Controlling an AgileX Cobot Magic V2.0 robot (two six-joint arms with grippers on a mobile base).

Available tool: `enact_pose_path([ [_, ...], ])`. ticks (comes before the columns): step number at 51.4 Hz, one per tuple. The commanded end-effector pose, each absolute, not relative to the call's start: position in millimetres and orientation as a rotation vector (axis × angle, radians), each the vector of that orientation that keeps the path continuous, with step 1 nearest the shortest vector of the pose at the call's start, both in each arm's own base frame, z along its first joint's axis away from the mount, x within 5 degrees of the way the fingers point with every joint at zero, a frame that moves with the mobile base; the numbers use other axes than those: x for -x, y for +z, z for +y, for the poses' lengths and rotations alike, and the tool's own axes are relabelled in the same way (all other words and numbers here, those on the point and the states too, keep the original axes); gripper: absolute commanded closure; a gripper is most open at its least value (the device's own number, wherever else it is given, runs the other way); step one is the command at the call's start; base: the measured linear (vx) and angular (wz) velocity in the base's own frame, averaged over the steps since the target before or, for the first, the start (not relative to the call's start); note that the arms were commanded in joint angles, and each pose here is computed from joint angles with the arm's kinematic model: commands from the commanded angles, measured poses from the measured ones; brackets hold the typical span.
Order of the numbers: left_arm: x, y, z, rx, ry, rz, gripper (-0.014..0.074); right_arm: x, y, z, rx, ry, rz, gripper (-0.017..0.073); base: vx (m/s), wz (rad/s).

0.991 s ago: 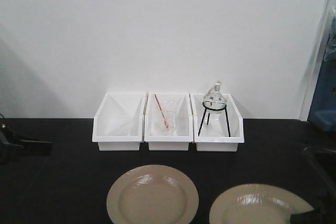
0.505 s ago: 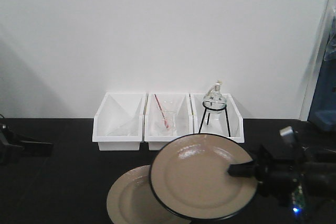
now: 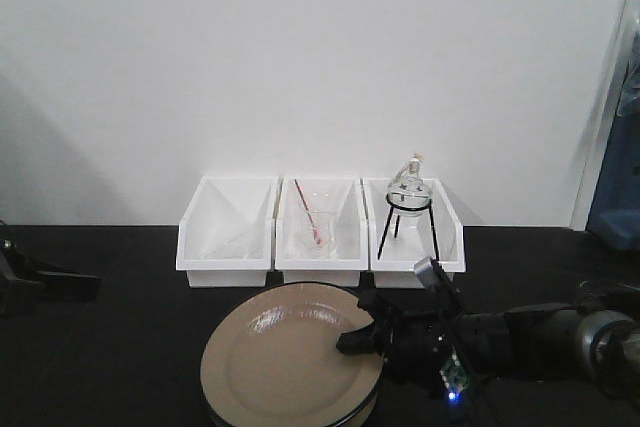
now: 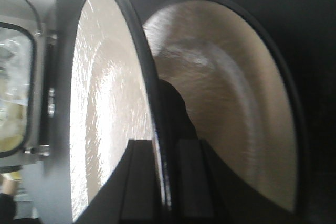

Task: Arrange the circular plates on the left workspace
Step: 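Carry the held plate over and lower it onto the first plate, then open the right gripper and withdraw it away from the stacked plates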

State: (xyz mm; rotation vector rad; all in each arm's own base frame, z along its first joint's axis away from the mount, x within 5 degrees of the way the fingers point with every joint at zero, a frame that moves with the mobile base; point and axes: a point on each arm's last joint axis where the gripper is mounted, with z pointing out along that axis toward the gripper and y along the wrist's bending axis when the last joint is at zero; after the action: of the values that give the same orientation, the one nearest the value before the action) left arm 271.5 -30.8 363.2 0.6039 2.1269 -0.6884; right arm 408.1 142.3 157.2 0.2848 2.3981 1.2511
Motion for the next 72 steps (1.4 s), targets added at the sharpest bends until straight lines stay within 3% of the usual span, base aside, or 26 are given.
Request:
enact_pose_path([
  [1, -267.1, 383.2, -33.8, -0.566, -0.703, 2.042, 0.0402, -413.2, 194.9, 145.2, -0.232, 1.328, 2.264, 0.0549, 0.0, 0.0],
  [9, -267.1, 383.2, -33.8, -0.562, -0.706, 2.044, 0.0402, -413.2, 193.7, 144.7, -0.137, 1.285, 2.252, 0.045, 0.0, 0.0],
  [17, -267.1, 383.2, -33.8, -0.562, -0.706, 2.044, 0.0402, -413.1, 192.9, 144.4, -0.042, 1.232, 2.243, 0.0257, 0.0, 0.0],
  [26, -267.1, 383.1, -33.8, -0.563, -0.706, 2.044, 0.0402, -414.9, 188.2, 139.2, 0.156, 1.029, 2.238, 0.0096, 0.0, 0.0],
  [35, -266.9, 383.1, -33.9, -0.563, -0.709, 2.045, 0.0402, -415.9, 200.8, 132.6, 0.347, 0.81, 2.168, 0.0078, 0.0, 0.0],
  [52, -267.6, 382.3, -32.7, -0.565, -0.686, 2.051, 0.0402, -411.2, 243.2, 120.8, 0.415, 0.586, 2.06, 0.0079, 0.0, 0.0],
  [56, -267.6, 380.0, -31.0, -0.563, -0.66, 2.078, 0.0406, -406.8, 257.7, 117.7, 0.438, 0.539, 2.03, 0.0091, 0.0, 0.0],
  [62, -268.1, 374.3, -25.6, -0.542, -0.586, 2.149, 0.0456, -396.1, 284.9, 113.4, 0.467, 0.489, 1.979, 0.0179, 0.0, 0.0],
  [67, -267.5, 369.7, -21.5, -0.519, -0.539, 2.213, 0.055, -383.9, 308.4, 109.4, 0.491, 0.445, 1.949, 0.0336, 0.0, 0.0],
  [72, -265.8, 365.3, -18.8, -0.501, -0.509, 2.257, 0.0602, -362.7, 340.9, 102.6, 0.476, 0.411, 1.926, 0.0572, 0.0, 0.0],
])
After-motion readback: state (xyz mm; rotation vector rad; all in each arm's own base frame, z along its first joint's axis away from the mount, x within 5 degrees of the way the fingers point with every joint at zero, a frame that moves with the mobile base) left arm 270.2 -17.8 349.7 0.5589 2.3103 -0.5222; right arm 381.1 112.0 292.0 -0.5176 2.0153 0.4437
